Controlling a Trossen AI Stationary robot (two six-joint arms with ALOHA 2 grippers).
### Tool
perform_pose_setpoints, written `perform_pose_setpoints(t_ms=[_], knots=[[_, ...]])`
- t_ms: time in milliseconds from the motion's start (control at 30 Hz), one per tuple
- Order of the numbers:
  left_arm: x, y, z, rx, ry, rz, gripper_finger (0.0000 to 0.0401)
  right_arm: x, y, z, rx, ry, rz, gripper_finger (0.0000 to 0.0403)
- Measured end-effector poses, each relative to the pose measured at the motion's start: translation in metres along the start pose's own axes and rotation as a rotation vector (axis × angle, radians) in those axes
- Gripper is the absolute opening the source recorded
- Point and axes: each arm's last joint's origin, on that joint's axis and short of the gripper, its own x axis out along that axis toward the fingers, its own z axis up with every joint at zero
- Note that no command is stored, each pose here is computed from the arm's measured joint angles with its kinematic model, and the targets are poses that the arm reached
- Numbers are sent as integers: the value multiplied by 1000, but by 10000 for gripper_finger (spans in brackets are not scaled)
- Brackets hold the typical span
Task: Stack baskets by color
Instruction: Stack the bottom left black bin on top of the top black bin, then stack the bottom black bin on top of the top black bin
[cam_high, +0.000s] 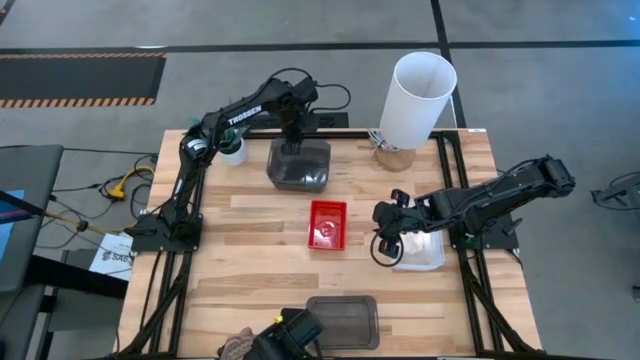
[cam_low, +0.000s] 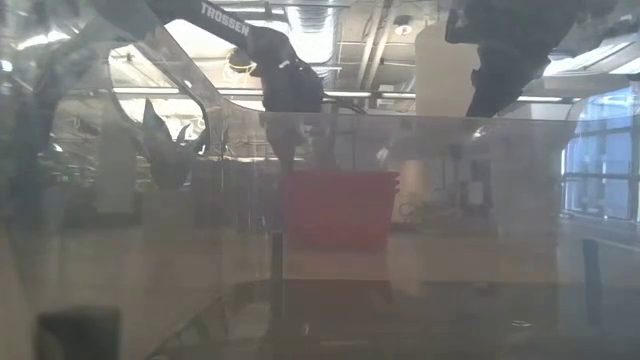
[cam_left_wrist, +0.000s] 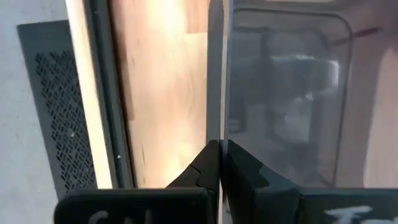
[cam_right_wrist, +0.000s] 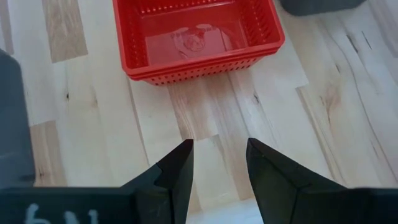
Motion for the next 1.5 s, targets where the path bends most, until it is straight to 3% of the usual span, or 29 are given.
perform_pose_setpoints(t_ms=[233, 533, 633, 767, 867, 1033, 1167, 1333, 1500], knots=[[3, 0, 9, -47, 15, 128, 40, 0, -1, -3, -9, 27, -11, 168], [-5, 4, 7, -208, -24, 102, 137, -16, -3, -1, -23, -21, 64, 168], [-21, 0, 8, -212, -50, 36, 161, -25, 3, 0, -27, -81, 114, 168], [-45, -17, 12, -232, -119, -174, 176, -36, 19, 1, -21, -164, 213, 168], [-58, -40, 17, -205, -119, -283, 172, -38, 36, -1, -14, -192, 279, 168], [-89, -88, 33, -87, -158, -278, 147, -25, 68, -1, -16, -171, 414, 172], [-118, -130, 35, -8, -224, -319, 129, -11, 93, 0, -52, -107, 410, 188], [-129, -186, 13, 39, -225, -359, 108, 2, 124, 8, -87, -71, 413, 220], [-112, -252, -29, 72, -328, -299, 91, 17, 141, 10, -111, 32, 373, 247]])
